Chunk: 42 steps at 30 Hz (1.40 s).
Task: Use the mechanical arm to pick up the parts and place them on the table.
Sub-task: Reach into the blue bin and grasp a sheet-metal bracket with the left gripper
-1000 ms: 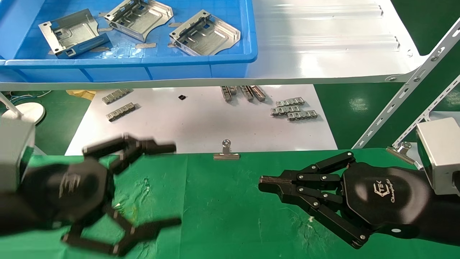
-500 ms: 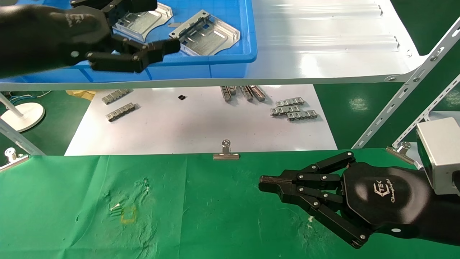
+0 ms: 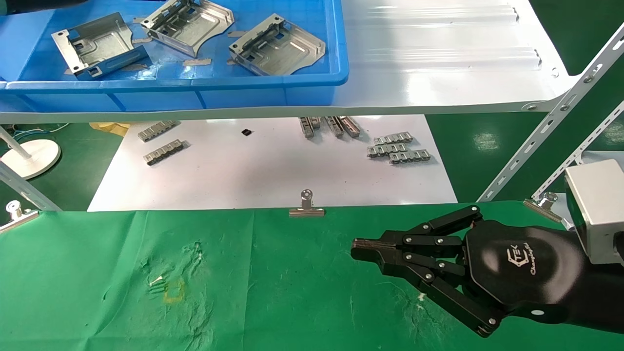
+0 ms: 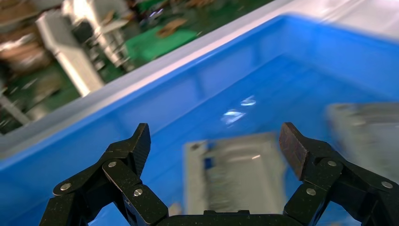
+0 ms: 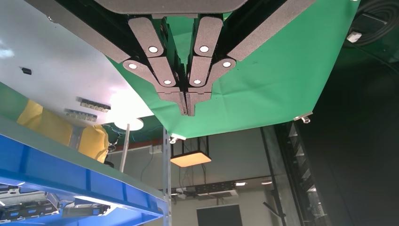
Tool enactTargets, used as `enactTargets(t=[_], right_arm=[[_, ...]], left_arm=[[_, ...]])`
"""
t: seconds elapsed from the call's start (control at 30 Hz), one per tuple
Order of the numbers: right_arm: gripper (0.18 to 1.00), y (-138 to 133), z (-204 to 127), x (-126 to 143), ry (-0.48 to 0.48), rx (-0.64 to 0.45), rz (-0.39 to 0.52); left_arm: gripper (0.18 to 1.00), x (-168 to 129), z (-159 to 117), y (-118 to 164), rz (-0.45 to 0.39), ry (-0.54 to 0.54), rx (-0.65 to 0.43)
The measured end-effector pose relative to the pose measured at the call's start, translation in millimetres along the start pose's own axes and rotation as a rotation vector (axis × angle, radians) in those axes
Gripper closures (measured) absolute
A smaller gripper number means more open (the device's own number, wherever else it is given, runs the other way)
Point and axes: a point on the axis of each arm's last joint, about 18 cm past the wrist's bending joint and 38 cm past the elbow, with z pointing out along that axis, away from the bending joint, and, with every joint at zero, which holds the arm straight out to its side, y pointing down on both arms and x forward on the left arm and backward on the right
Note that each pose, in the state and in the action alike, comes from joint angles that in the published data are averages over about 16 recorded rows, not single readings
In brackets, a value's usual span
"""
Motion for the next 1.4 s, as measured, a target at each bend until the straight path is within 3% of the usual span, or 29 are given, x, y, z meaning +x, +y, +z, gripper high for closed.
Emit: enactTargets(t=[0.5, 0.77, 1.4], right_arm=[[0.914, 0.0, 0.0, 0.0, 0.0, 0.0, 0.0], [0.786, 0.0, 0.0, 0.0, 0.0, 0.0, 0.0], [0.361, 0.0, 0.0, 0.0, 0.0, 0.0, 0.0]], left_arm=[[0.238, -7.7, 13.8, 14.8, -0.03, -0.077, -0.159], [0.336, -10.8, 14.8, 19.1, -0.075, -0.106, -0.164], [0.761, -6.4, 21.2, 28.5, -0.119, -0.114, -0.17]])
